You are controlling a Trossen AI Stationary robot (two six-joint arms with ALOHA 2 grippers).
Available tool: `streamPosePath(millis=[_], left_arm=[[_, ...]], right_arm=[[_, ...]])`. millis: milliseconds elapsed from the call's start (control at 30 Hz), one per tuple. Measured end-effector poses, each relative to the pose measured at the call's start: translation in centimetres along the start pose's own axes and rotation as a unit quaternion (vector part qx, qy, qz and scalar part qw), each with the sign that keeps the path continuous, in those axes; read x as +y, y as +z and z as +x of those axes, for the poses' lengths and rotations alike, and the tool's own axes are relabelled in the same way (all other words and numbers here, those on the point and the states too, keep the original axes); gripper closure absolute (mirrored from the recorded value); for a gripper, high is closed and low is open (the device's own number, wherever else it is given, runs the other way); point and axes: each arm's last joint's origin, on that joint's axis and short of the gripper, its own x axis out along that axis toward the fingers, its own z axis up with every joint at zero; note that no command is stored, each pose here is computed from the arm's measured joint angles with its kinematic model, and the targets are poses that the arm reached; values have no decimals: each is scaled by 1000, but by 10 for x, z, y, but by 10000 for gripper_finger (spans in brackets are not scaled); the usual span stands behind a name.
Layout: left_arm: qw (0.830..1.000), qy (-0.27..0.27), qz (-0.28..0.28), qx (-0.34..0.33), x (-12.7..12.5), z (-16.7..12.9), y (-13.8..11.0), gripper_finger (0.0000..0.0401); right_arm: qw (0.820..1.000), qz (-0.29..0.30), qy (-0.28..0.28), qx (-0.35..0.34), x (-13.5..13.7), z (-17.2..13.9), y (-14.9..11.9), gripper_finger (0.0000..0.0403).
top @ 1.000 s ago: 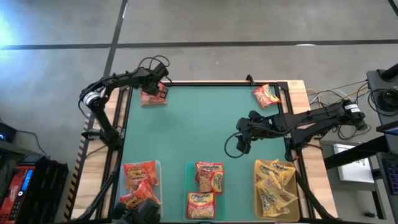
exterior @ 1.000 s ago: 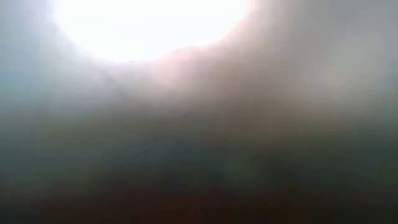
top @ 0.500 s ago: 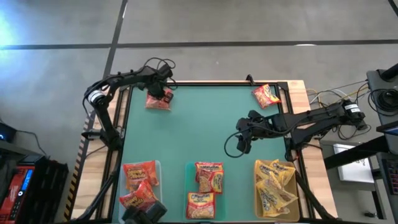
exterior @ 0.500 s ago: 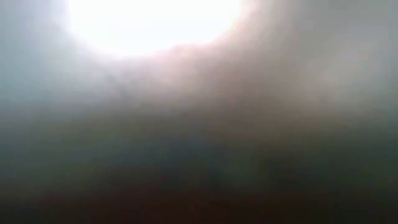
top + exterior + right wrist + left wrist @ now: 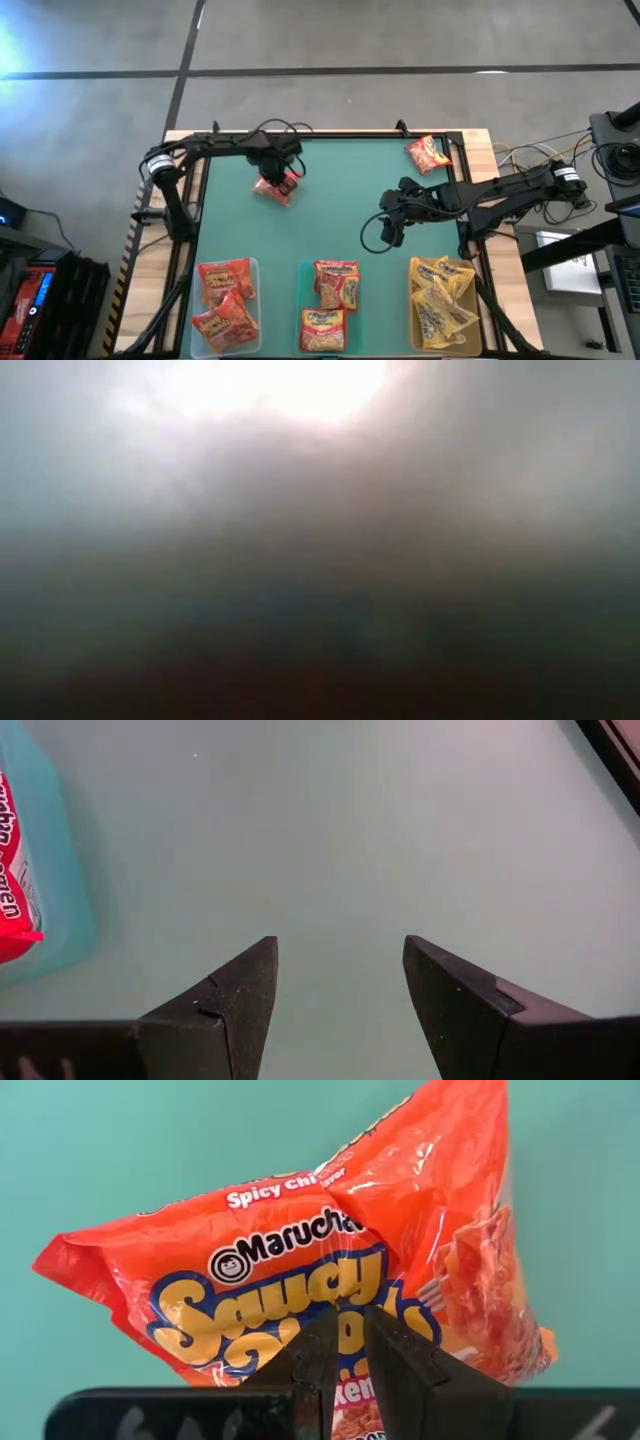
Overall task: Sort Maruchan noodles
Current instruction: Put the orange noodle pack into the transparent bin
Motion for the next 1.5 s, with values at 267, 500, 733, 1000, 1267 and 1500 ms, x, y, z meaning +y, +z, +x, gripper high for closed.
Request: streamPosePath(millis=[267, 500, 733, 1000, 1267, 1500], left_arm=[[993, -71, 70, -67, -59, -4, -3, 363], [966, -142, 157, -151, -108, -13, -6, 363], [958, -135, 194, -163, -128, -33, -14, 363], [989, -88, 85, -83, -104, -46, -51, 362], [980, -145, -41, -132, -88, -23, -81, 362], [960, -196, -46, -193, -86, -2, -87, 343]], right_arm=[[1000, -22, 0, -1, 0, 0, 0, 197], [1000, -21, 0, -1, 0, 0, 0, 197], [999, -11, 4, -30, 2, 0, 6, 197], [995, -49, -42, -81, -6, 11, 10, 197], [983, -38, 70, -164, -27, 44, 7, 197], [968, 33, 97, -227, -46, 60, -2, 197]])
